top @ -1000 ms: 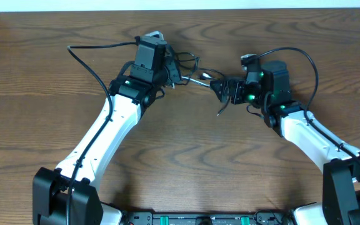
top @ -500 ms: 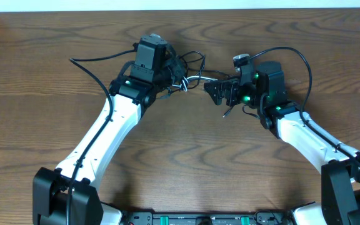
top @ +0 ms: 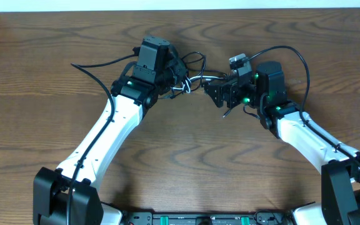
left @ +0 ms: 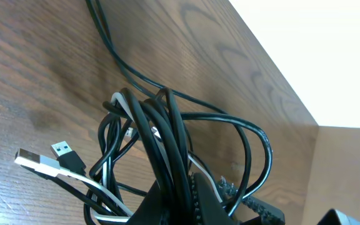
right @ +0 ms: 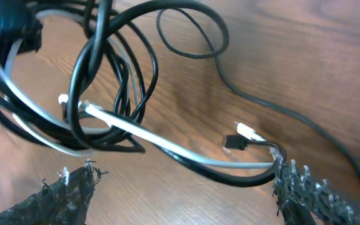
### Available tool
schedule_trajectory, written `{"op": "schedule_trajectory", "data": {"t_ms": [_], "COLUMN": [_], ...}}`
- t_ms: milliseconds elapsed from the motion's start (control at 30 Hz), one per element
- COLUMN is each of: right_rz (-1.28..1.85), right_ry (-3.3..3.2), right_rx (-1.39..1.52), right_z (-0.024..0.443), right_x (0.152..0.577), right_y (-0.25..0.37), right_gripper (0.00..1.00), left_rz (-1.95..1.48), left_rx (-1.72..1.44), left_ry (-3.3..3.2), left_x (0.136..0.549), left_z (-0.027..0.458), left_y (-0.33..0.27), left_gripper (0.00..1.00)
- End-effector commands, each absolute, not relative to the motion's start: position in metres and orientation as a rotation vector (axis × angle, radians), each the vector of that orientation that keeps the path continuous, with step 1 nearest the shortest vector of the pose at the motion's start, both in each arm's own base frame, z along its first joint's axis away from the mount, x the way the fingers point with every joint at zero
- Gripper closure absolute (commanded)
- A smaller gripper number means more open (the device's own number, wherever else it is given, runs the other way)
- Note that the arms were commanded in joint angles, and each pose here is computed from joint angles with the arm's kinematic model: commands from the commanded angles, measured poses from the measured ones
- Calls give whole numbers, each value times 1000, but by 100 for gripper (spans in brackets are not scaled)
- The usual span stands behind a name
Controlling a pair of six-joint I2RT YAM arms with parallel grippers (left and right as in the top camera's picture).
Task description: Untangle cables
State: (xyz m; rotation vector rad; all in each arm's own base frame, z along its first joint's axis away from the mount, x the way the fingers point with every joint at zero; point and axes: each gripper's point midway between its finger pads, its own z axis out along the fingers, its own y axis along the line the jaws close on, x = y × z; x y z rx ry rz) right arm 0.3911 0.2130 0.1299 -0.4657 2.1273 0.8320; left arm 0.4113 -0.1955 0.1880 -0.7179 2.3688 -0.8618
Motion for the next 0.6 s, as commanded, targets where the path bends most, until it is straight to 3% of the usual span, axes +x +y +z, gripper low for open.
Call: {"op": "schedule_trajectory", "data": {"t_ms": [0, 333, 567], "right_rz": [771, 655, 858], "right_ry": [2022, 1587, 1397], "right_rx": [-673, -1023, -1185], "right_z": [136, 203, 222], "right_x": [387, 375, 336], "right_y": [220, 236, 258], "right_gripper": [11, 8, 8], "left_rz": [-849, -746, -912], "left_rx": [-756, -811, -1069], "left_ry": [2356, 2351, 2325], "left_x": [410, 410, 405], "left_z": [192, 184, 186], "left_y": [-192, -177, -189], "left_gripper": [93, 93, 93]}}
